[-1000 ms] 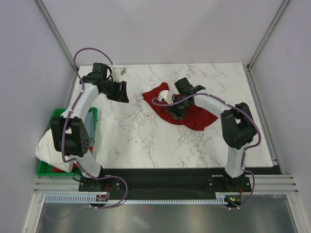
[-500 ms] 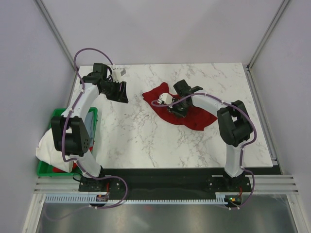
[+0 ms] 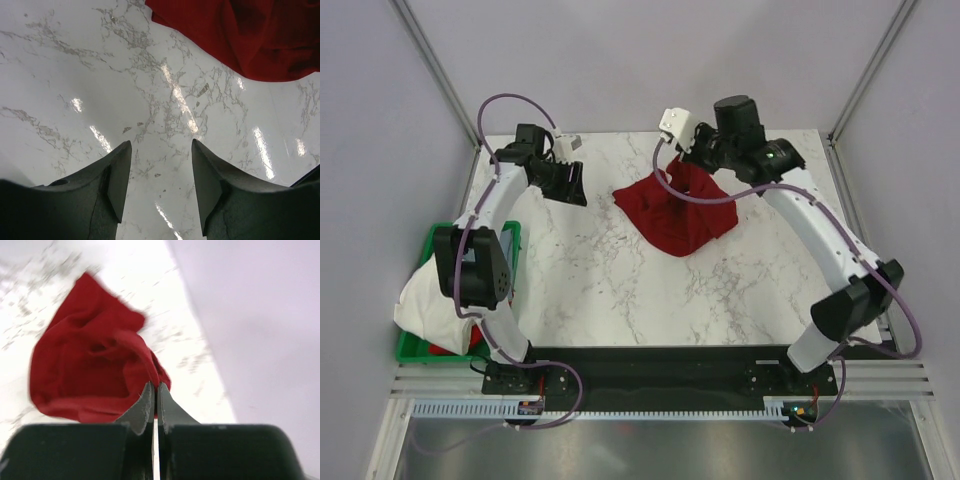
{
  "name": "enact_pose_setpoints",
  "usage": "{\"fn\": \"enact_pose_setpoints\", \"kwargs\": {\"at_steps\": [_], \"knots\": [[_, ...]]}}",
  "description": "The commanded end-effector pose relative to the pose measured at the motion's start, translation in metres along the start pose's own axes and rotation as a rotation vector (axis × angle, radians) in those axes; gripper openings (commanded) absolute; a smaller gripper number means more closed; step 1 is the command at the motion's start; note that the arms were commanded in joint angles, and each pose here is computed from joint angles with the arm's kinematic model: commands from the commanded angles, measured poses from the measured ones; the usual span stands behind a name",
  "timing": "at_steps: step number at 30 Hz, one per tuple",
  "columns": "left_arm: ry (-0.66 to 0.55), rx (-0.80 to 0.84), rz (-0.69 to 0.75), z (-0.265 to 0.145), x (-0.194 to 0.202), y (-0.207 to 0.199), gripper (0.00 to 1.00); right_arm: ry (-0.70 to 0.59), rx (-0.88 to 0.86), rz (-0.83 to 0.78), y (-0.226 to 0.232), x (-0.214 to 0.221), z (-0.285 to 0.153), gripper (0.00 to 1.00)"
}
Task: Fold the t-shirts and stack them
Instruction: Flatten the tshirt out
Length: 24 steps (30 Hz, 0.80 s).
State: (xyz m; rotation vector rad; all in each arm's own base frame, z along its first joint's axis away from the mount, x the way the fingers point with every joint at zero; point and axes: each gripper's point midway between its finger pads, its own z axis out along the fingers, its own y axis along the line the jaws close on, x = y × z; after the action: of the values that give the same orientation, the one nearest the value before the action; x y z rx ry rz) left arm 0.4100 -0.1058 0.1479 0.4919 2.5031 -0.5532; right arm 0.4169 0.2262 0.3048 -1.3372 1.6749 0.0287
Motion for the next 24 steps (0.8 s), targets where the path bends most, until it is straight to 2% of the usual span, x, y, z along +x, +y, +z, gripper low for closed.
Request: {"fn": "enact_pose_setpoints", "kwargs": {"at_steps": [1,3,6,10,16,24], "knots": [[-0.025,0.040,0.008,0.010,-0.020,0.000,0.59,-0.047,0.178,-0.035,-0.039,-0.026,-0.047,0.00],[-0.024,0.033,0.015,0.017,-0.027,0.004,0.59,-0.035,0.246,-0.032,-0.051,-0.024,-0.059,0.00],[0.017,0.018,0.020,0.041,-0.027,0.015,0.59,0.053,0.329,0.012,-0.066,0.009,-0.061,0.00],[0.063,0.008,0.029,0.076,-0.028,0.028,0.60,0.124,0.357,0.110,-0.077,0.050,-0.060,0.00],[0.092,0.032,0.081,0.123,-0.036,0.032,0.61,0.165,0.369,0.183,-0.080,0.077,-0.061,0.00],[0.123,0.007,0.133,0.163,-0.036,0.029,0.50,0.200,0.359,0.200,-0.076,0.092,-0.063,0.00]]}}
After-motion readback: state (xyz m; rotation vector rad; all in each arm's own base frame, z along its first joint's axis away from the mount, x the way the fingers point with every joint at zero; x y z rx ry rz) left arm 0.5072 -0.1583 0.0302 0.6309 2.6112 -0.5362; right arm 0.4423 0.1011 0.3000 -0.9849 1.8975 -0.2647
